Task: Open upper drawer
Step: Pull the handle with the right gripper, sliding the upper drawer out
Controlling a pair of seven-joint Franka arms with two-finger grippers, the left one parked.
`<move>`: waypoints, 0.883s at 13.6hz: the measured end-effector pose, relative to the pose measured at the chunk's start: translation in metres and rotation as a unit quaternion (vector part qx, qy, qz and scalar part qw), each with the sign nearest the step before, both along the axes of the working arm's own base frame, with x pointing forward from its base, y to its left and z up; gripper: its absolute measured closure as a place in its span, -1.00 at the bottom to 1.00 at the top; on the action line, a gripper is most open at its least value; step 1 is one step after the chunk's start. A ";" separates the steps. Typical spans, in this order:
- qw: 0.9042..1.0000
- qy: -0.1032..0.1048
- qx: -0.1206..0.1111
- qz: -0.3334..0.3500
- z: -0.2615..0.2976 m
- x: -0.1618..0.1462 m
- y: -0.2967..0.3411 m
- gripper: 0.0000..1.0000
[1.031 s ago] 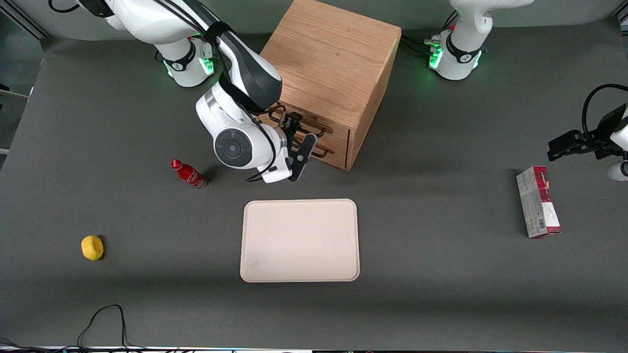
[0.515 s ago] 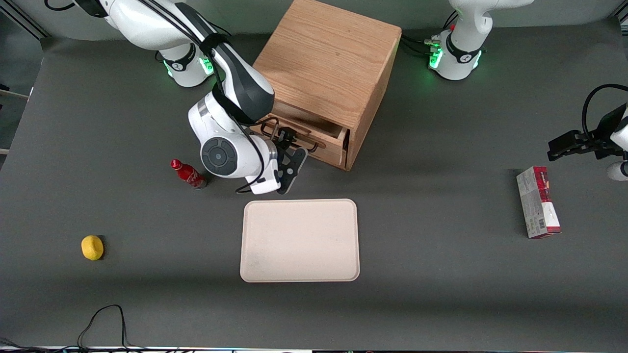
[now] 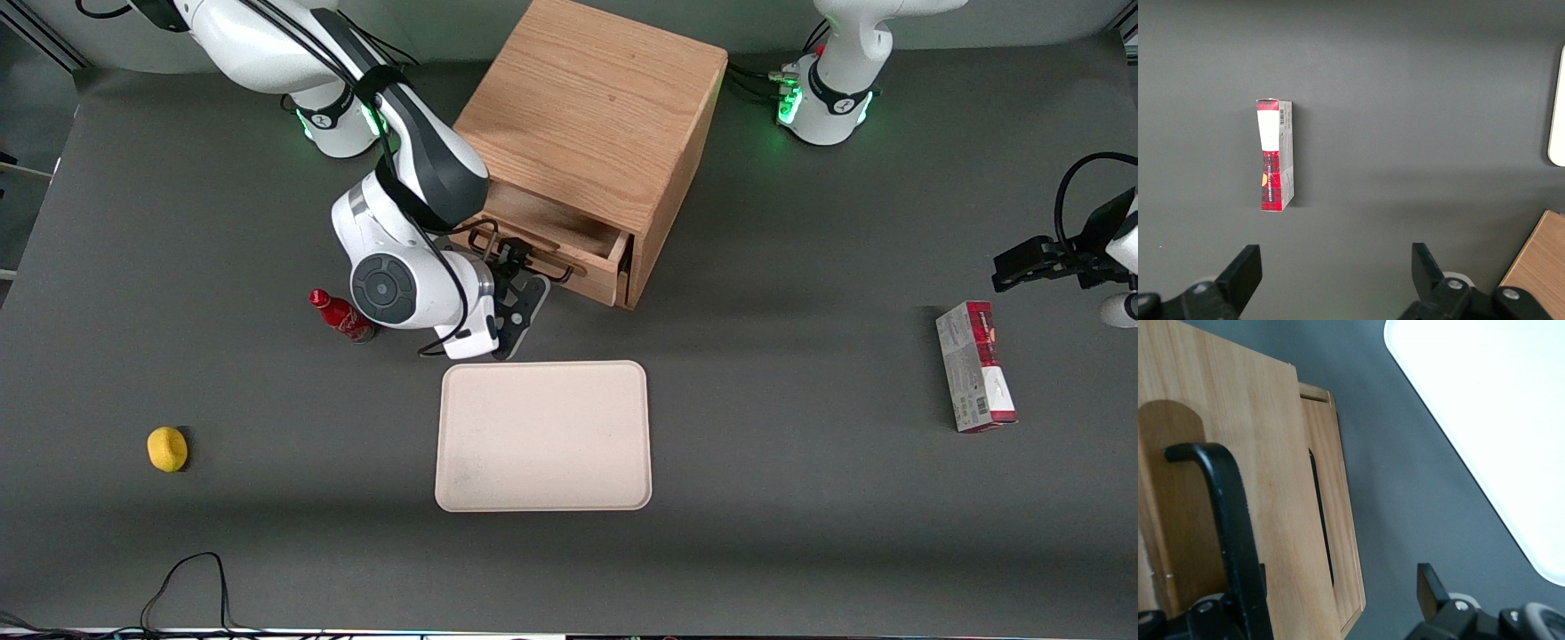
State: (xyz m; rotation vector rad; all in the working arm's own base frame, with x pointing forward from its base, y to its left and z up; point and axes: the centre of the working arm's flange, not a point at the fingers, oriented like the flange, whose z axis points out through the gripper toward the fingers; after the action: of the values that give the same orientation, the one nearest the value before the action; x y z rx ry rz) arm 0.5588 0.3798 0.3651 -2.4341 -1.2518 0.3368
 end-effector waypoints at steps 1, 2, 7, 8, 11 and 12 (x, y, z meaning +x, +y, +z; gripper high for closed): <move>1.000 -0.003 0.002 0.000 0.003 0.003 -0.002 -1.00; 1.000 -0.006 0.005 0.000 0.006 0.005 -0.004 -1.00; 1.000 -0.028 0.001 0.001 0.014 0.016 -0.012 -1.00; 0.999 -0.034 -0.002 0.002 0.014 0.018 -0.013 -1.00; 0.999 -0.041 -0.004 -0.003 0.013 0.028 -0.018 -1.00; 0.999 -0.043 -0.003 -0.008 0.013 0.033 -0.022 -1.00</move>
State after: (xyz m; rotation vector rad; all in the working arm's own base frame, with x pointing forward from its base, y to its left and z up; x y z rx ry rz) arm 0.5916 0.3580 0.3780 -2.4862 -1.2687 0.2350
